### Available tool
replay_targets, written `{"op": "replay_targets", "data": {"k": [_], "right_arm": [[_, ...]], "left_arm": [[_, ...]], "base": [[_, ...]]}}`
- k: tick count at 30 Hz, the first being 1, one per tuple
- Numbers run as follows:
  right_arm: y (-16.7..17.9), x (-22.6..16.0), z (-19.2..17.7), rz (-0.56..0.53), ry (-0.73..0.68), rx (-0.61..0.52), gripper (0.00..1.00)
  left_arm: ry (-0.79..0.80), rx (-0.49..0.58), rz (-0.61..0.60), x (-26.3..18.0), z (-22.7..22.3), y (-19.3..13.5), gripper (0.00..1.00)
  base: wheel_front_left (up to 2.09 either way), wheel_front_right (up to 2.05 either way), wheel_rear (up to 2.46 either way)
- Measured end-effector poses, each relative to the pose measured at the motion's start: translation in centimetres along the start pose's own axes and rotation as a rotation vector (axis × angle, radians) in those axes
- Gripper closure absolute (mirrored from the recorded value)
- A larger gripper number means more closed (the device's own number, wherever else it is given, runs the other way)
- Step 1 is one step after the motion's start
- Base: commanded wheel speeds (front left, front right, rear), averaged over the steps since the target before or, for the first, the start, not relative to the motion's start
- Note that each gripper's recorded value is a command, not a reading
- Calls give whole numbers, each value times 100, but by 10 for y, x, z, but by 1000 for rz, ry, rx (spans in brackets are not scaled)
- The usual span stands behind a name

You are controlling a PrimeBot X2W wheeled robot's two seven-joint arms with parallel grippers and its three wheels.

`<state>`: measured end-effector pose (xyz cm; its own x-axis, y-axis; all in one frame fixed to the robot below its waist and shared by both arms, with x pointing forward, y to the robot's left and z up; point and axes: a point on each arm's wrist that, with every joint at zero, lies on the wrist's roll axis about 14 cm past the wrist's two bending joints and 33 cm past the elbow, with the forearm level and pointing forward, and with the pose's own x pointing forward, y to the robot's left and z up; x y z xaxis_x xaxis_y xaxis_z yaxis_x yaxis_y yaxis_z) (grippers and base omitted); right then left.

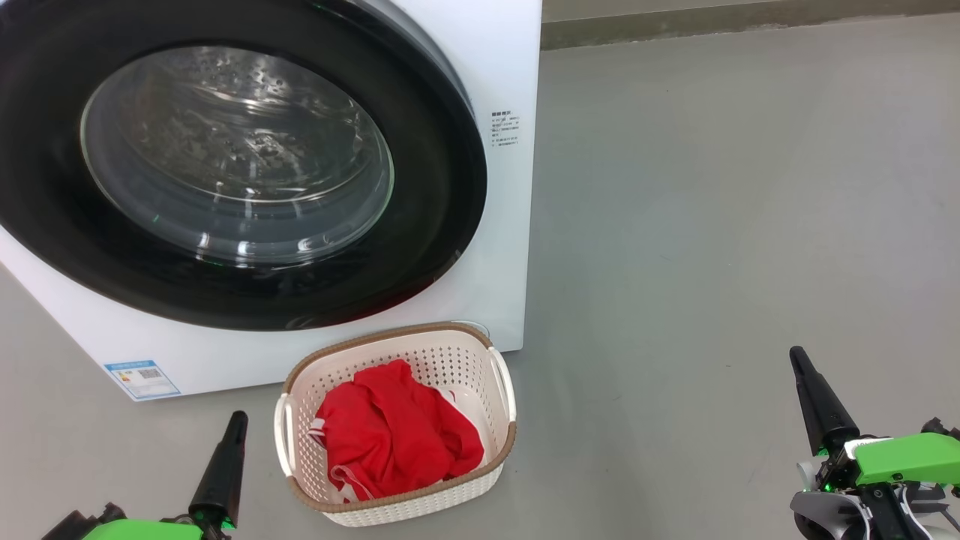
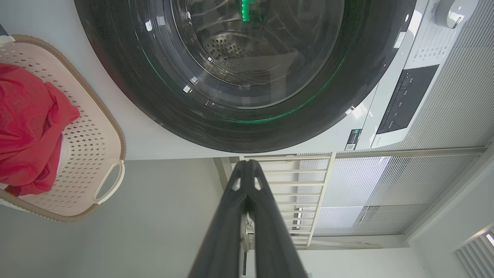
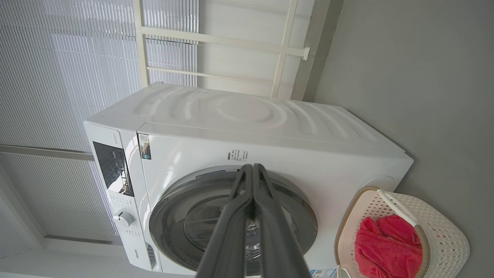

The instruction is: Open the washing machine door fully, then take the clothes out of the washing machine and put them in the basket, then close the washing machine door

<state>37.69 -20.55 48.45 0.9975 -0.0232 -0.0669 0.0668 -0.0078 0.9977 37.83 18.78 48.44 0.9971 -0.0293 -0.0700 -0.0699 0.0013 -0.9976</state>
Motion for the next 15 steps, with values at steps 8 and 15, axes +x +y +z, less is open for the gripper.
{"op": "replay_targets", "data": {"k": [8, 15], "right_arm": [[0, 0, 0, 0, 0, 0, 100], [0, 0, 0, 0, 1, 1, 100]], "left_arm": [[0, 0, 0, 0, 0, 0, 100], [0, 0, 0, 0, 0, 0, 100]], "base": [[0, 0, 0], [0, 0, 0]]}}
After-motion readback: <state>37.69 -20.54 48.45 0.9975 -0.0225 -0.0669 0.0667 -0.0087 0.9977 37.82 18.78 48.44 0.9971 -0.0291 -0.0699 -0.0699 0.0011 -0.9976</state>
